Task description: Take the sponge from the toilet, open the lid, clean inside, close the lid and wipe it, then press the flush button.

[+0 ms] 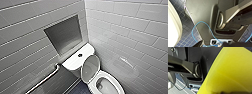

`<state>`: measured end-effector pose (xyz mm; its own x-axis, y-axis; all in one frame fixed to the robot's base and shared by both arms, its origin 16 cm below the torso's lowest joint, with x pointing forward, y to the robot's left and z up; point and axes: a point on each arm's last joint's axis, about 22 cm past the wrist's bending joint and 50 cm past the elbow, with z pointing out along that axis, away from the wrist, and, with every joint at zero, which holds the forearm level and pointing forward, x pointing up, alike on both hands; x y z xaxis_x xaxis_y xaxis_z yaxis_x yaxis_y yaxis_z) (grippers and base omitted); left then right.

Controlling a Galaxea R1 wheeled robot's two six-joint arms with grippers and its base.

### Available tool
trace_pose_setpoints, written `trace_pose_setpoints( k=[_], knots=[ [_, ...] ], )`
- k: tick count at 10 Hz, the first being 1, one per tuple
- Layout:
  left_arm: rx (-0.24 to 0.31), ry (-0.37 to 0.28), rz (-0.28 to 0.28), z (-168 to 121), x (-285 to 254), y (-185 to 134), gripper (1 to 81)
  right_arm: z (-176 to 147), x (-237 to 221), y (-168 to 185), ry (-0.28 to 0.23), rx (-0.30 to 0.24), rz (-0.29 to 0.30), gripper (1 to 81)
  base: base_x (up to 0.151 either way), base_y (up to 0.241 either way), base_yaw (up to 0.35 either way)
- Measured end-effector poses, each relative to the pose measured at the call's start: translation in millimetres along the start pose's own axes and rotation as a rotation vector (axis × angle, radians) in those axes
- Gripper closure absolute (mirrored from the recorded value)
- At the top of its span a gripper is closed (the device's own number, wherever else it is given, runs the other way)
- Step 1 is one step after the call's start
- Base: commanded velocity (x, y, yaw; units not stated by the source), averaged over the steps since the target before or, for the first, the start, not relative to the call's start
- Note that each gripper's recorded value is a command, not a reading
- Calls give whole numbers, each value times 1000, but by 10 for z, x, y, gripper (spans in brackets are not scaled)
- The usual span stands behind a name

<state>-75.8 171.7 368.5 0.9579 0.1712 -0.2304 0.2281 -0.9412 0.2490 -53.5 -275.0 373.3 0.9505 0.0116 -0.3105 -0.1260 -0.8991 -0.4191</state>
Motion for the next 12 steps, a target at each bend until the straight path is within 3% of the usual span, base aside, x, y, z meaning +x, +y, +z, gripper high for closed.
trace_pose_setpoints(
  k=[1,3,5,8,12],
  knots=[
    [-23,4,-1,-8,9,55,10,-4,-141,29,-7,-20,-22,811,0,0,0],
    [-104,16,-2,-44,79,294,10,54,-73,46,28,-67,-75,811,0,0,0],
    [-152,42,-6,-144,301,318,10,113,-184,-2,13,-106,-120,811,0,0,0],
    [-178,123,-23,-324,1146,206,10,187,-315,-127,-24,-127,-76,811,0,0,0],
    [-229,244,-75,-720,2389,192,10,267,-225,-221,-25,-120,-101,811,0,0,0]
  ],
)
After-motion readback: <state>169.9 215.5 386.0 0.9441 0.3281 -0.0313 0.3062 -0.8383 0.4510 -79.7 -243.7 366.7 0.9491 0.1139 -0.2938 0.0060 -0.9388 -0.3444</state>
